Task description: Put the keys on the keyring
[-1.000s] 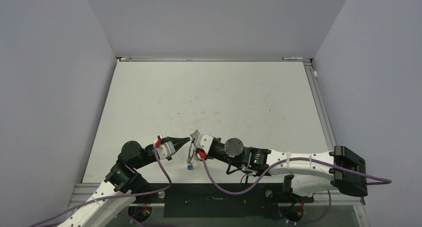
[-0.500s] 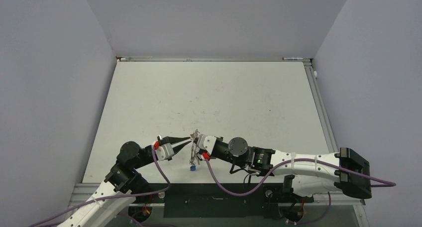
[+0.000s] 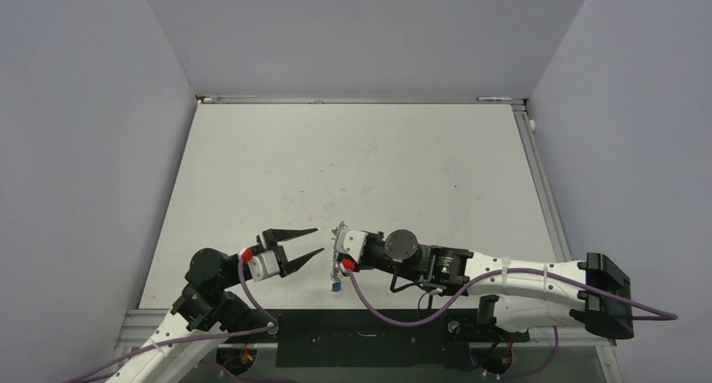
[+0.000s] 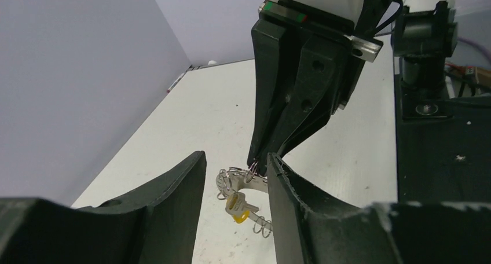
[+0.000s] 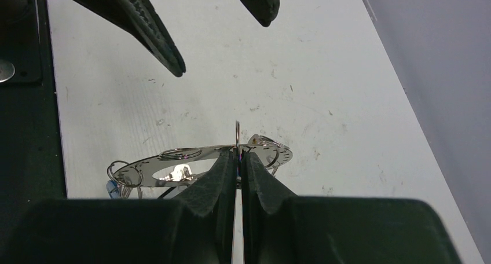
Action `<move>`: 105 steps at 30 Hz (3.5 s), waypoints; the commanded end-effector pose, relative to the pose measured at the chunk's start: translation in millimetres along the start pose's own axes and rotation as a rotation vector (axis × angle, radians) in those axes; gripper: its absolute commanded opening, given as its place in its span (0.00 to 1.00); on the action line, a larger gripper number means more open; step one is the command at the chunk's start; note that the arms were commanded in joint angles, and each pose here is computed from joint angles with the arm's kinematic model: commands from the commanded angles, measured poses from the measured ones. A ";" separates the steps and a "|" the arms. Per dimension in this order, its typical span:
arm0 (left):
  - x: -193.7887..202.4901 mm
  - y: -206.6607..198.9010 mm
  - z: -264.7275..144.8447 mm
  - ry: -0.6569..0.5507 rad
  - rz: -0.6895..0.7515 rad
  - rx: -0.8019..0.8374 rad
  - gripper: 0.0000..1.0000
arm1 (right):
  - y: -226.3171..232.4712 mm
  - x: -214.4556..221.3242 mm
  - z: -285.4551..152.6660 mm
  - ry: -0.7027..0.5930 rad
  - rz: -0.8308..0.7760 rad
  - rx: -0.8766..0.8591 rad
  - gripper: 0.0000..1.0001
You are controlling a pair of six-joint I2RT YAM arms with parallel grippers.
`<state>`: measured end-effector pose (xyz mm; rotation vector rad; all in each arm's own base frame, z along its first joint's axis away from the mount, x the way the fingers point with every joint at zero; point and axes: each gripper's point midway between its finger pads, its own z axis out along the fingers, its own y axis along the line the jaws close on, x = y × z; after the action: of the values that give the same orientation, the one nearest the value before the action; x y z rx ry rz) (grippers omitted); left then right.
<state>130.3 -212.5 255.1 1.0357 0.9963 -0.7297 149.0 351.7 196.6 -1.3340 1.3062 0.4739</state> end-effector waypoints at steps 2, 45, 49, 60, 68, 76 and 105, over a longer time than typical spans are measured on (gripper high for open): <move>-56.8 4.5 1.7 -0.127 -0.163 -0.017 0.44 | -23.0 -44.0 -15.7 -0.083 0.018 0.036 0.05; -9.3 -38.4 32.4 0.182 -0.370 0.287 0.24 | 7.2 -70.2 -39.0 -0.133 0.072 -0.322 0.05; -7.5 -39.6 33.4 0.183 -0.375 0.287 0.22 | 7.4 -70.4 -38.6 -0.135 0.071 -0.324 0.05; -1.3 -39.0 34.7 0.207 -0.389 0.270 0.18 | 7.9 -72.2 -38.4 -0.143 0.067 -0.328 0.05; -1.3 -41.2 35.0 0.213 -0.382 0.285 0.02 | 10.3 -74.2 -38.6 -0.151 0.068 -0.344 0.05; -16.2 -36.9 34.1 0.166 -0.388 0.273 0.00 | 7.8 -73.0 -38.5 -0.158 0.084 -0.319 0.16; -68.9 -20.0 17.6 -0.076 -0.363 0.227 0.00 | -3.2 -109.5 -49.5 -0.307 0.073 -0.291 0.35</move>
<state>97.3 -236.1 290.7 1.0276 1.1750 -1.1967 106.0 344.2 270.9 -1.4039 1.1588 0.8545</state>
